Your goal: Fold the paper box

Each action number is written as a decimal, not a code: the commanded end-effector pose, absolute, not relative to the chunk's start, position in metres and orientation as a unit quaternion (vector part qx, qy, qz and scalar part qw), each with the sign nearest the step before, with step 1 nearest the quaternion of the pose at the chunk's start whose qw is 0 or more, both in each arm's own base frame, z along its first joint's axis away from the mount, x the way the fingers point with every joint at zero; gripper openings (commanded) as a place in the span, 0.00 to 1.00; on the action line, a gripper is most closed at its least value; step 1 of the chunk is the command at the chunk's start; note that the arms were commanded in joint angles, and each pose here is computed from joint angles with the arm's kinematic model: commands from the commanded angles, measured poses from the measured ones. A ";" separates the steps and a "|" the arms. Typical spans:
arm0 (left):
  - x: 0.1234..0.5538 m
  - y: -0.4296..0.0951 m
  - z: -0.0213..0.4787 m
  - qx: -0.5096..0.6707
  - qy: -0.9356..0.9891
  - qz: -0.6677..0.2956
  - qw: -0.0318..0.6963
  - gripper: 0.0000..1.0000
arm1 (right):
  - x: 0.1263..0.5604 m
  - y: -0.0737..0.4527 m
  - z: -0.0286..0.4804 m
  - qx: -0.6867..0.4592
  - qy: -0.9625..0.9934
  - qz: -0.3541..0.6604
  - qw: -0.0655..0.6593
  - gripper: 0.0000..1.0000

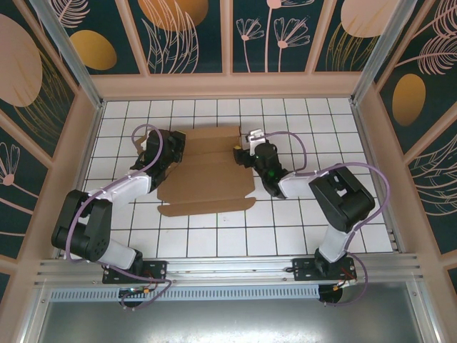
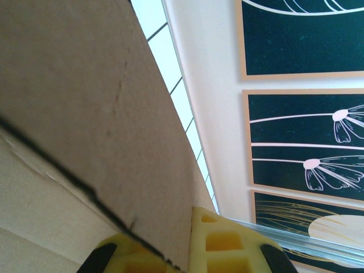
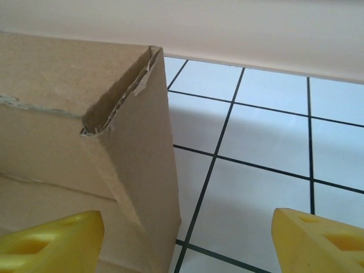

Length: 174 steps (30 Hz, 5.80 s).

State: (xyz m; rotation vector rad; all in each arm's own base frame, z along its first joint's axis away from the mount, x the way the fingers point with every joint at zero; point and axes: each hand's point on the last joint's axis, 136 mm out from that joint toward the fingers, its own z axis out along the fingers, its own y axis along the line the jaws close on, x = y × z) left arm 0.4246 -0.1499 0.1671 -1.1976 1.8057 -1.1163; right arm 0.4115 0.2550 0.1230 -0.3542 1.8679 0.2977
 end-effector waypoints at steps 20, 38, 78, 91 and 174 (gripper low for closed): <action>0.406 -0.149 0.124 -0.487 0.737 -0.370 0.287 0.00 | 0.461 0.261 0.049 -0.127 0.863 0.022 0.489 0.19; 0.396 -0.138 0.126 -0.485 0.750 -0.337 0.297 0.00 | 0.399 0.253 0.136 -0.157 0.772 0.199 0.582 0.65; 0.408 -0.144 0.112 -0.435 0.784 -0.314 0.312 0.00 | 0.452 0.277 0.121 -0.205 0.759 0.107 0.609 0.38; 0.409 -0.157 0.111 -0.425 0.783 -0.347 0.293 0.00 | 0.468 0.284 0.111 -0.206 0.764 0.086 0.606 0.22; 0.392 -0.208 0.183 -0.051 0.884 -0.356 0.300 0.22 | 0.392 0.192 0.086 -0.102 0.804 0.009 0.586 0.00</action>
